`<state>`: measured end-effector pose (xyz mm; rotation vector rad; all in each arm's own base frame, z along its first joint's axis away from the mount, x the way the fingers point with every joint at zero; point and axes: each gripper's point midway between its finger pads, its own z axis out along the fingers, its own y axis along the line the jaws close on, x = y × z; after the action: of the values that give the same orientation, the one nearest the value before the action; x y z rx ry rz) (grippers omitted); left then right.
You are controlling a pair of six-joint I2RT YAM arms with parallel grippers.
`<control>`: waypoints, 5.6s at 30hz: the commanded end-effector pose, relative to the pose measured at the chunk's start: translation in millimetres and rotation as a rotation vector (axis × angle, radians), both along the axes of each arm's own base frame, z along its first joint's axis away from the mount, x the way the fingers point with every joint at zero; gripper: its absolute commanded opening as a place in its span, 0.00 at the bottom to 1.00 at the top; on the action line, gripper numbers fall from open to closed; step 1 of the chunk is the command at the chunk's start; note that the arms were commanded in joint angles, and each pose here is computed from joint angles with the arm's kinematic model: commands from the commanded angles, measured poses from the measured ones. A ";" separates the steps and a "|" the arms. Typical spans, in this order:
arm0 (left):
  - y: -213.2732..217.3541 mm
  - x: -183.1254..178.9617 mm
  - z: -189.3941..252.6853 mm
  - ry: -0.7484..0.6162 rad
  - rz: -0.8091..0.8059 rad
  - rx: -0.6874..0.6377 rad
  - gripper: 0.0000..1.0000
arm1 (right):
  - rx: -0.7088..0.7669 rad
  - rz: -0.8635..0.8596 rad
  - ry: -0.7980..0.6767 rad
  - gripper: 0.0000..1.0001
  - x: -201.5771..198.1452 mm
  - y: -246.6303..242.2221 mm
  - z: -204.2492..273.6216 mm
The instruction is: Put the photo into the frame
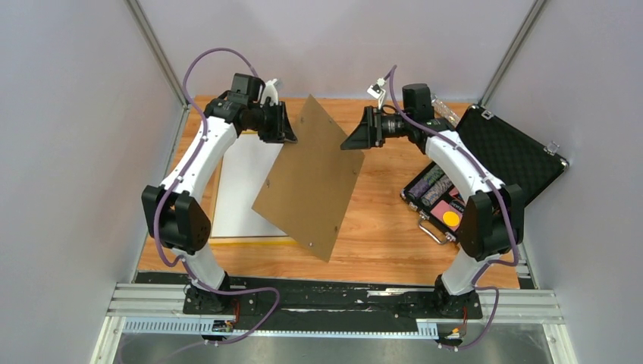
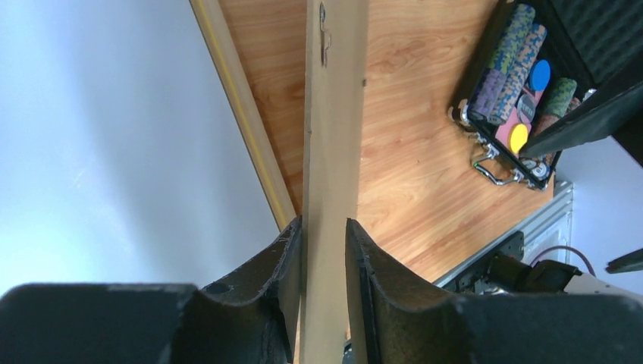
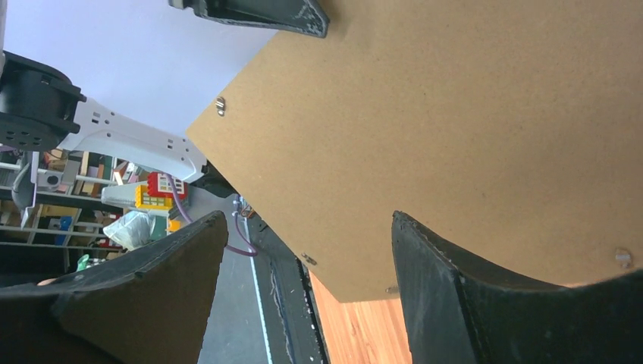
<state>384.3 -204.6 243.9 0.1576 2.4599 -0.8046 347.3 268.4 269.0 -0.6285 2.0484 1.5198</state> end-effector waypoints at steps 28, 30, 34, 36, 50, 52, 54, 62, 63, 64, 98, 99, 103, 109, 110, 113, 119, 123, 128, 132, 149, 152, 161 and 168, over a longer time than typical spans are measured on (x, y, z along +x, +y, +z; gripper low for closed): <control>-36.9 -7.9 -43.2 0.110 -0.156 -0.194 0.00 | -0.657 0.061 -0.221 0.68 -49.7 -106.6 -178.4; -36.0 -7.1 -42.2 0.102 -0.154 -0.193 0.00 | -0.674 0.087 -0.221 0.66 -57.1 -110.6 -188.8; -35.8 -6.8 -39.1 0.085 -0.157 -0.193 0.00 | -0.697 0.109 -0.231 0.64 -61.4 -115.0 -204.6; -35.1 -7.2 -38.5 0.078 -0.157 -0.190 0.00 | -0.704 0.108 -0.239 0.63 -59.7 -115.7 -210.3; -34.4 -11.2 -30.6 0.044 -0.161 -0.200 0.00 | -0.814 0.104 -0.328 0.57 -38.7 -108.7 -249.4; -34.5 -11.5 -29.6 0.042 -0.164 -0.202 0.00 | -0.826 0.100 -0.348 0.56 -36.1 -108.0 -251.9; -35.0 -11.7 -29.0 0.040 -0.167 -0.205 0.00 | -0.839 0.102 -0.362 0.56 -35.0 -107.3 -255.2; -36.9 -14.5 -29.7 0.038 -0.191 -0.220 0.09 | -0.867 0.110 -0.410 0.55 -36.8 -102.0 -265.7; -37.0 -15.7 -30.5 0.037 -0.195 -0.219 0.11 | -0.864 0.109 -0.410 0.55 -36.8 -101.0 -266.4; -37.5 -16.3 -29.8 0.035 -0.199 -0.224 0.12 | -0.862 0.109 -0.408 0.55 -37.0 -100.6 -267.4; -56.3 -44.1 -22.8 0.046 -0.277 -0.309 0.00 | -0.826 0.030 -0.420 0.52 -24.5 -92.9 -253.5; -55.3 -44.8 -21.0 0.040 -0.273 -0.307 0.00 | -0.822 0.020 -0.426 0.52 -23.4 -92.4 -248.9; -51.5 -45.9 -17.9 0.038 -0.251 -0.310 0.00 | -0.779 -0.027 -0.454 0.52 -17.8 -88.1 -219.8; -45.1 -45.8 -6.5 0.049 -0.224 -0.401 0.00 | -0.693 -0.098 -0.483 0.53 -12.3 -80.9 -164.5; -45.3 -45.0 -0.6 0.048 -0.221 -0.433 0.00 | -0.676 -0.114 -0.488 0.53 -11.3 -79.9 -153.5; -31.3 -42.1 7.5 0.033 -0.176 -0.465 0.00 | -0.624 -0.168 -0.505 0.55 -8.6 -76.3 -118.9; 2.6 -37.4 27.2 -0.023 -0.095 -0.513 0.00 | -0.538 -0.269 -0.534 0.56 -2.4 -71.1 -61.4; 26.0 -36.6 40.6 -0.035 -0.051 -0.587 0.00 | -0.486 -0.310 -0.537 0.56 1.8 -66.0 -34.0; 57.7 -33.5 59.0 -0.073 -0.006 -0.626 0.00 | -0.434 -0.333 -0.482 0.56 10.2 -55.9 -23.6; 82.1 -33.2 66.1 -0.096 0.016 -0.613 0.00 | -0.392 -0.377 -0.407 0.58 19.3 -48.7 -25.8; 181.8 -53.6 59.7 -0.056 0.105 -0.498 0.00 | -0.388 -0.449 -0.291 0.70 58.9 -2.1 -69.8; 192.3 -59.8 59.9 -0.064 0.110 -0.481 0.00 | -0.403 -0.440 -0.255 0.70 66.2 8.4 -86.7; 227.4 -68.2 70.2 -0.077 0.162 -0.510 0.00 | -0.435 -0.411 -0.134 0.69 72.7 31.3 -134.9; 244.2 -65.6 68.2 -0.088 0.183 -0.502 0.00 | -0.438 -0.363 -0.094 0.69 66.6 47.6 -152.0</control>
<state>323.0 42.9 286.9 -0.2308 2.1682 -1.1891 406.1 294.5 98.2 -0.4304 2.3487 0.7741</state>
